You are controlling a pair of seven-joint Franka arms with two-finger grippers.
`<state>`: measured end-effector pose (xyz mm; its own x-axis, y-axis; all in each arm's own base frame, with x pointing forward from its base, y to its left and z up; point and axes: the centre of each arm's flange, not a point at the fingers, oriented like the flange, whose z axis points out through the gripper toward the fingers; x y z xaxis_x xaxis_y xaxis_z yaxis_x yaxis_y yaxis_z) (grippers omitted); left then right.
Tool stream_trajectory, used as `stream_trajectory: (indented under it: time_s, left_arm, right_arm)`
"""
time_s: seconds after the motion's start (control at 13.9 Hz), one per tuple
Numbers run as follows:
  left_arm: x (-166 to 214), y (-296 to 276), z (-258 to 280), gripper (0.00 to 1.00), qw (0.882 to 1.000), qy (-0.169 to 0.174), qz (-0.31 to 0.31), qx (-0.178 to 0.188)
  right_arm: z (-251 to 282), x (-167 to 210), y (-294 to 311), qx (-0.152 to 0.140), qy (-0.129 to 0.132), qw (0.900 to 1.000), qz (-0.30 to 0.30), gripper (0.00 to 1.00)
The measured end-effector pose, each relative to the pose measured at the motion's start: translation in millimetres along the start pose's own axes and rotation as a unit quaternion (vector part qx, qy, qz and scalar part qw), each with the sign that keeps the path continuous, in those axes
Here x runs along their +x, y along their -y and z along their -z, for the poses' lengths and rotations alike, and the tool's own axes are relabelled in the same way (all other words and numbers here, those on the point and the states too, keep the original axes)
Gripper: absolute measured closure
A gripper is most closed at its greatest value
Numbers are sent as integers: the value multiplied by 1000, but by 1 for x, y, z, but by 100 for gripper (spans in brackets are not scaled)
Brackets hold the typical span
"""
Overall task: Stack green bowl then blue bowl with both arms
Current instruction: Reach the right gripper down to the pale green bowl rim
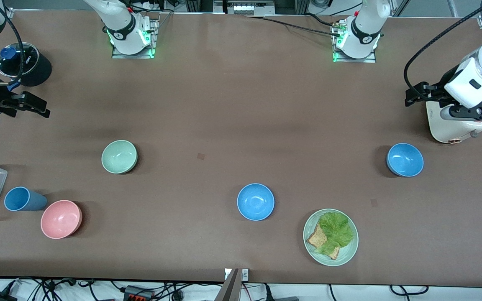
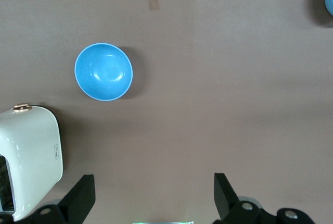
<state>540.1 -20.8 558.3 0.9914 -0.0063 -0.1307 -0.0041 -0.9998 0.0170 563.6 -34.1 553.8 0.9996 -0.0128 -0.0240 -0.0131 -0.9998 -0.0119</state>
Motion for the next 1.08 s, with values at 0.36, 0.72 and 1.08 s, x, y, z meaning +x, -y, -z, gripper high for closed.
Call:
stream_trajectory:
  time_s: [0.36,0.72,1.08]
  left_arm:
    - [3,2,7,0,1000,-12,2,-3]
    - [6,1,10,0,1000,-15,3,-13]
    - [9,1,5,0,1000,-9,3,-14]
  right_arm:
    - [0,0,0,0,-2,1000,0,0]
    - [-2,2,0,0,-3,1000,0,0]
    - [-84,38,0,-2,17,1000,1,0]
